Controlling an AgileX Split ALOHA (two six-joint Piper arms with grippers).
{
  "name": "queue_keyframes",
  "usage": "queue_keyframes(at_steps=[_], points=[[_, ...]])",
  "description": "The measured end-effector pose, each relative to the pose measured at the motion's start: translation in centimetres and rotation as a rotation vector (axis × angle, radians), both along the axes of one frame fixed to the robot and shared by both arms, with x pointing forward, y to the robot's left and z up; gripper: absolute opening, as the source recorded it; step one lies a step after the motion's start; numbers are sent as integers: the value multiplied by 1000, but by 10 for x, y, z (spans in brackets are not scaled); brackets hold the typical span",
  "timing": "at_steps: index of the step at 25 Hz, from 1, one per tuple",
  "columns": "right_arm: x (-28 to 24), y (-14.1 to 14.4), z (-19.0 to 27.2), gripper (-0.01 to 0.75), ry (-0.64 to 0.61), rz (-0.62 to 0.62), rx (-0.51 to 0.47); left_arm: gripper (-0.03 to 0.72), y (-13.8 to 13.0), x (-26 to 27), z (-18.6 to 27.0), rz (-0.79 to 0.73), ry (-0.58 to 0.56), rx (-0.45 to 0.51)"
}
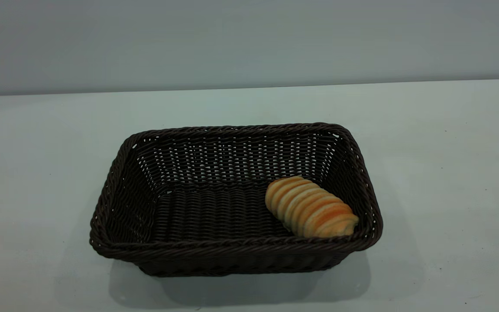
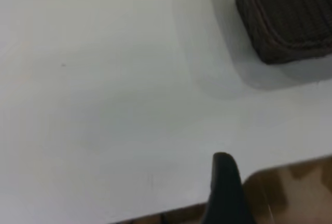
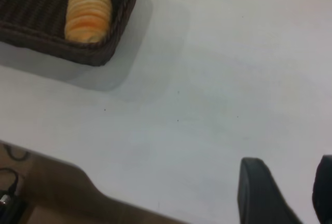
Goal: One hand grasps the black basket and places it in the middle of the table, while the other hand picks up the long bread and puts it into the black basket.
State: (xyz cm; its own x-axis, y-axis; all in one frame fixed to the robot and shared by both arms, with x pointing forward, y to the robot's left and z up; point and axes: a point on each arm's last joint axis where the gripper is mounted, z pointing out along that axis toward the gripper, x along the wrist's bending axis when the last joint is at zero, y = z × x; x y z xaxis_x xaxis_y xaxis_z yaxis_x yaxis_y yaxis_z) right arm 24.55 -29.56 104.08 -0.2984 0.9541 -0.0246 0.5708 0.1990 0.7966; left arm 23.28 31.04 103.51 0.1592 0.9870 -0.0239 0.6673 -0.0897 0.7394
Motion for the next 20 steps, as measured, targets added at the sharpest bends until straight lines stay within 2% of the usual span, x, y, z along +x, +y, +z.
queue_keyframes(at_steps=[4,9,14,20], points=[[0,0,0,239,0,-46,1,571,0,-9,-1,138,-56,-12],[1,-1,0,241,0,-133,1,571,-2,-12,-1,263,-65,-10],[1,-1,0,241,0,-187,1,571,-2,-12,-1,293,-65,-9],[1,-1,0,241,0,-192,1,571,-2,-12,-1,293,-65,-9]])
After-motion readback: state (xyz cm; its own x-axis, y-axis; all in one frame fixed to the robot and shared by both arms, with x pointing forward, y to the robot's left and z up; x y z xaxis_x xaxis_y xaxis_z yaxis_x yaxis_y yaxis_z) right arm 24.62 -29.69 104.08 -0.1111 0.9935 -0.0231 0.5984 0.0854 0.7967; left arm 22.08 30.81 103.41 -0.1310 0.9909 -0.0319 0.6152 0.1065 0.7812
